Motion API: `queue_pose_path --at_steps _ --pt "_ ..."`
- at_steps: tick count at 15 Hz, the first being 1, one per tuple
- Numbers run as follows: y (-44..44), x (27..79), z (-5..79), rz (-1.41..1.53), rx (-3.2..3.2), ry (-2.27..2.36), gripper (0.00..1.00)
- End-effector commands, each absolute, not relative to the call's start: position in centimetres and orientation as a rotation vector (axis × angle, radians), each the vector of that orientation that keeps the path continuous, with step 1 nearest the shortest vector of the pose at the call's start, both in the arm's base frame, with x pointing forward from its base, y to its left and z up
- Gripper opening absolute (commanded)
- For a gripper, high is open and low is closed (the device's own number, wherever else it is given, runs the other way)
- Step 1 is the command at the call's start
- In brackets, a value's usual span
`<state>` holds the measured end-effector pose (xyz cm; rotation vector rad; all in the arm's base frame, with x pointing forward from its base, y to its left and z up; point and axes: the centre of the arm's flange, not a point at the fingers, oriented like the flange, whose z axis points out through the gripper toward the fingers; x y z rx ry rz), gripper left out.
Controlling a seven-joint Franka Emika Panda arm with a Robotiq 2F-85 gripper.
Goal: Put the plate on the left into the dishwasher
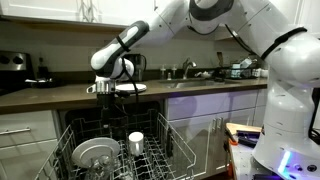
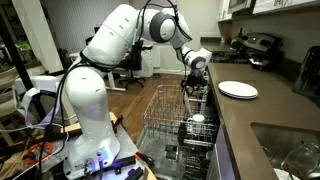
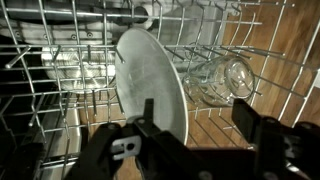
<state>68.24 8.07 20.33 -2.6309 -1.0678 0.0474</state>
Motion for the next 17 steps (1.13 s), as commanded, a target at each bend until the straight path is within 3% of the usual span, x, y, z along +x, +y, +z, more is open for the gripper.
queue_pose_path --at_steps 1,7,8,11,12,17 --pt "8.6 67.6 22.3 0.088 -2.681 -1.052 0.98" --pt "10.0 65.5 25.3 0.105 -2.773 -1.071 0.93" --pt "10.4 65.0 25.8 0.108 -2.786 -1.079 0.98" --pt "11.3 63.5 27.4 0.110 -2.822 -1.099 1.00" --pt "11.0 65.9 25.7 0.086 -2.778 -1.099 1.00" --pt "11.2 65.7 25.6 0.093 -2.779 -1.099 1.00"
